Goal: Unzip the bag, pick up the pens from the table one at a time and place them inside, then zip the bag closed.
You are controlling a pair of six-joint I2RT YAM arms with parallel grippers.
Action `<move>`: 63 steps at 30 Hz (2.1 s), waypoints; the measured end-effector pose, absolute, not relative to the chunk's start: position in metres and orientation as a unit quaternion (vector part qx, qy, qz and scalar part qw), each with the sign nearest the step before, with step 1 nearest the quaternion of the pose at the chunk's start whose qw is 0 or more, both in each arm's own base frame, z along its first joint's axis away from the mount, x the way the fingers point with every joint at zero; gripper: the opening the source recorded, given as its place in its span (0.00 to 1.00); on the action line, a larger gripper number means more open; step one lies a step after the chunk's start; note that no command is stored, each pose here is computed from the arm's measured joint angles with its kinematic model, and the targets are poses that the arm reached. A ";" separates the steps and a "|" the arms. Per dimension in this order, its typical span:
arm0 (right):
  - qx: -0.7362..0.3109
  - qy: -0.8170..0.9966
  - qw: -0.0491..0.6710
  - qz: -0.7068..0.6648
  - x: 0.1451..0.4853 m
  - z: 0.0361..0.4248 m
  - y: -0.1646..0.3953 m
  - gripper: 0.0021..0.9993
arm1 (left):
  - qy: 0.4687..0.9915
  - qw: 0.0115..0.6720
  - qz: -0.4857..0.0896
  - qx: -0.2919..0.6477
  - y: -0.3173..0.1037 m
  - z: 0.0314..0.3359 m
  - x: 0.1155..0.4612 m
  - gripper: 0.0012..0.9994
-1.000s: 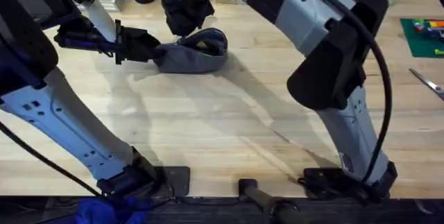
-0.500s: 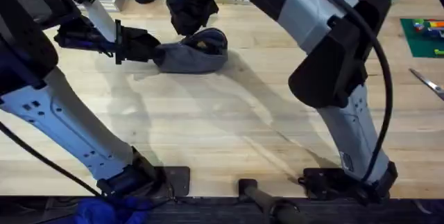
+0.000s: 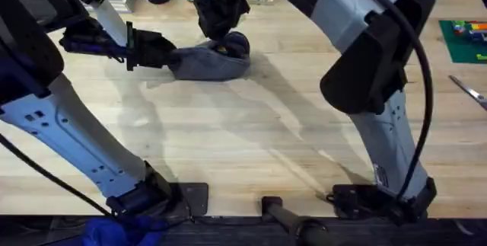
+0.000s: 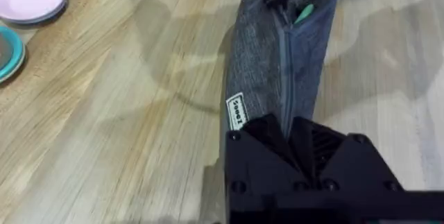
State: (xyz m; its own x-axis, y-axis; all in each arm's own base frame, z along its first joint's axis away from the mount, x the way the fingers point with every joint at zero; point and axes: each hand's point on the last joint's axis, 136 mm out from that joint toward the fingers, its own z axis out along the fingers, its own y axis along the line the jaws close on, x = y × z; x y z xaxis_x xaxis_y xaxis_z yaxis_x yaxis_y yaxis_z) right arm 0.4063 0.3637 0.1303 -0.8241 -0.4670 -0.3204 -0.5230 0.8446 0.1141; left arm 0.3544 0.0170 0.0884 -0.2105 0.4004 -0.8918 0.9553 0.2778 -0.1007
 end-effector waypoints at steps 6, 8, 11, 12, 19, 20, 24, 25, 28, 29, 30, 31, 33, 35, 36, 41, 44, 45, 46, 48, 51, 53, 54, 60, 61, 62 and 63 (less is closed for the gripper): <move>-0.266 0.949 0.138 0.096 0.405 0.129 0.361 0.03 | 0.694 0.396 -0.351 0.488 0.017 0.088 0.354 0.04; -0.268 0.950 0.133 0.093 0.404 0.129 0.359 0.03 | 0.694 0.396 -0.351 0.488 0.017 0.088 0.354 0.04; -0.267 0.952 0.119 0.086 0.400 0.127 0.352 0.03 | 0.695 0.395 -0.351 0.488 0.017 0.088 0.354 0.04; -0.266 0.953 0.116 0.085 0.400 0.126 0.349 0.03 | 0.695 0.395 -0.351 0.488 0.017 0.088 0.354 0.04; -0.269 0.954 0.104 0.080 0.398 0.130 0.337 0.03 | 0.695 0.396 -0.351 0.488 0.017 0.088 0.354 0.04; -0.270 0.954 0.100 0.078 0.396 0.131 0.335 0.03 | 0.695 0.395 -0.351 0.488 0.017 0.088 0.354 0.04; -0.274 0.954 0.095 0.075 0.394 0.134 0.331 0.03 | 0.695 0.395 -0.351 0.488 0.017 0.088 0.354 0.04; -0.275 0.954 0.094 0.074 0.393 0.133 0.329 0.03 | 0.695 0.395 -0.351 0.488 0.017 0.088 0.354 0.04; -0.275 0.954 0.094 0.073 0.394 0.136 0.326 0.03 | 0.695 0.395 -0.351 0.488 0.017 0.088 0.354 0.04; -0.274 0.954 0.094 0.074 0.394 0.137 0.325 0.03 | 0.695 0.395 -0.351 0.488 0.017 0.088 0.354 0.04; -0.274 0.954 0.093 0.074 0.394 0.137 0.322 0.03 | 0.695 0.396 -0.351 0.488 0.017 0.089 0.354 0.04; -0.273 0.955 0.091 0.073 0.393 0.138 0.319 0.03 | 0.695 0.395 -0.352 0.487 0.017 0.089 0.354 0.04; -0.270 0.956 0.087 0.070 0.391 0.141 0.309 0.03 | 0.695 0.395 -0.352 0.487 0.017 0.089 0.354 0.04; -0.266 0.958 0.084 0.067 0.390 0.146 0.298 0.03 | 0.695 0.395 -0.352 0.487 0.017 0.089 0.354 0.04; -0.263 0.959 0.085 0.067 0.390 0.148 0.294 0.03 | 0.695 0.395 -0.352 0.487 0.017 0.089 0.354 0.04; -0.251 0.963 0.087 0.054 0.396 0.155 0.271 0.03 | 0.695 0.395 -0.352 0.487 0.017 0.089 0.354 0.04; -0.241 0.965 0.091 0.046 0.403 0.156 0.259 0.03 | 0.695 0.395 -0.352 0.487 0.017 0.089 0.354 0.04; -0.238 0.966 0.091 0.044 0.405 0.155 0.255 0.03 | 0.695 0.395 -0.352 0.487 0.017 0.089 0.354 0.04; -0.236 0.967 0.090 0.042 0.406 0.153 0.253 0.03 | 0.695 0.395 -0.352 0.487 0.017 0.089 0.354 0.04; -0.236 0.967 0.087 0.040 0.407 0.149 0.250 0.03 | 0.695 0.395 -0.352 0.487 0.017 0.089 0.354 0.04; -0.242 0.966 0.084 0.037 0.406 0.147 0.249 0.03 | 0.695 0.395 -0.352 0.487 0.017 0.089 0.354 0.04; -0.244 0.965 0.083 0.040 0.406 0.147 0.249 0.03 | 0.695 0.395 -0.352 0.487 0.017 0.089 0.354 0.04; -0.244 0.965 0.082 0.043 0.407 0.147 0.248 0.03 | 0.695 0.395 -0.352 0.487 0.017 0.089 0.354 0.04; -0.231 0.968 0.081 0.050 0.416 0.147 0.233 0.03 | 0.695 0.395 -0.352 0.487 0.017 0.089 0.354 0.04; -0.228 0.969 0.081 0.050 0.417 0.147 0.230 0.03 | 0.695 0.395 -0.352 0.487 0.017 0.089 0.354 0.04; -0.226 0.970 0.080 0.049 0.417 0.147 0.229 0.03 | 0.695 0.395 -0.352 0.487 0.017 0.089 0.354 0.04; -0.225 0.970 0.079 0.049 0.417 0.147 0.227 0.03 | 0.695 0.395 -0.352 0.487 0.017 0.089 0.354 0.04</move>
State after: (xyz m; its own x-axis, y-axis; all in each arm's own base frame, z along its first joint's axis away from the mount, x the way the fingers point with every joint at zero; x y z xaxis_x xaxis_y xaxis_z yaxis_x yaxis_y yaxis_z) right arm 0.4175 0.2271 0.1471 -0.8866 -0.4282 -0.1750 -0.4436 0.8943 0.0590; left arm 0.3540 0.0167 0.0888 -0.2128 0.3989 -0.8920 0.9550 0.2778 -0.1036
